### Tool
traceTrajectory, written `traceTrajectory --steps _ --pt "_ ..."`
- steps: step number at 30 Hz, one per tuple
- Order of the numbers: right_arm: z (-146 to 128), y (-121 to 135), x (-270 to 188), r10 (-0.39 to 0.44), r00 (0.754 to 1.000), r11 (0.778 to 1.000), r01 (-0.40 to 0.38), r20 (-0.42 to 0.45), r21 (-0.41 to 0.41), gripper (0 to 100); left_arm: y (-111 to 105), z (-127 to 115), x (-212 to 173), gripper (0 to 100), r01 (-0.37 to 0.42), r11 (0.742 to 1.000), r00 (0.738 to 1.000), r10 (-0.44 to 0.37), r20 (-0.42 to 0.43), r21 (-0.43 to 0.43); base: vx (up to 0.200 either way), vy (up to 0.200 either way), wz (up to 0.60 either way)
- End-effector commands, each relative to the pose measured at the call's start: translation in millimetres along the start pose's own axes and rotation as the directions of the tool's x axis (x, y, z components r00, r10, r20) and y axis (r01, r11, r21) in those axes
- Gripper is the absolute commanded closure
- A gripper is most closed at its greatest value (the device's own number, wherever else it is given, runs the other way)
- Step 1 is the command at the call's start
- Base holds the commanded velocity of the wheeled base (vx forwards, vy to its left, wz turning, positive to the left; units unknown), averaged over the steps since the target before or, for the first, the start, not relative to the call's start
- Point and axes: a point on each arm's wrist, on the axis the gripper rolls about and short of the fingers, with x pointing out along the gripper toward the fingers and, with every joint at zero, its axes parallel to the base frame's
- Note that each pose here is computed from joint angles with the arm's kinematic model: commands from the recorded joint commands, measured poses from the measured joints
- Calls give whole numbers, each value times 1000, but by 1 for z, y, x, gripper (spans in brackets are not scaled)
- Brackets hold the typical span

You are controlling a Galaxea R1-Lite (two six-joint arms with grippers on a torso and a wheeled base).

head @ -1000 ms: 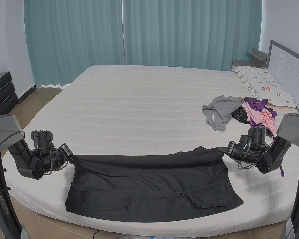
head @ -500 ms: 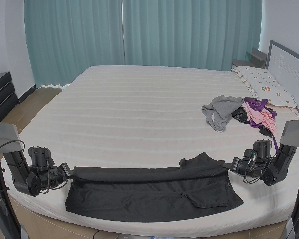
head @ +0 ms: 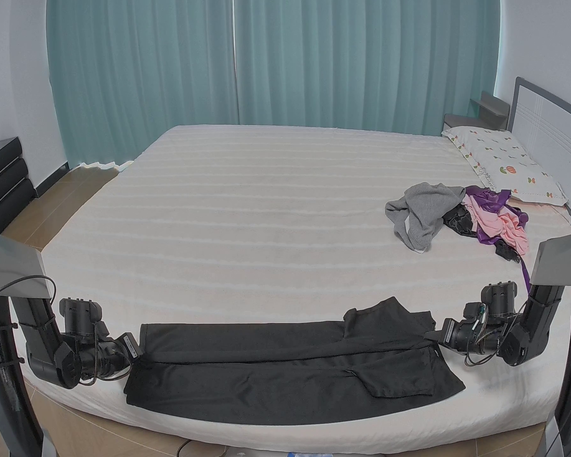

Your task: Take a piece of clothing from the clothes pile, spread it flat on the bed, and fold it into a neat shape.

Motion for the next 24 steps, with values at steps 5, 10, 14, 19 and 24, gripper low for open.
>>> traceTrajectory --steps 5,10,14,19,24 --pt "1 1 -3 0 1000 1000 0 12 -4 0 1 -4 0 0 -6 1000 1000 6 -15 -4 0 0 0" --pt "22 8 -21 23 995 1000 -25 97 12 0 -5 8 -7 0 22 1000 999 -22 41 -6 0 0 0" --pt "33 11 -28 24 989 999 -29 143 32 0 -11 21 -12 0 46 999 995 -46 93 -2 0 0 0" --pt "34 9 -26 23 989 997 -34 144 69 0 -20 36 -6 0 86 996 987 -82 142 -23 0 0 0" --pt "35 -1 -11 -5 990 981 -23 141 193 0 -23 48 14 0 90 992 988 -78 136 -85 0 0 0"
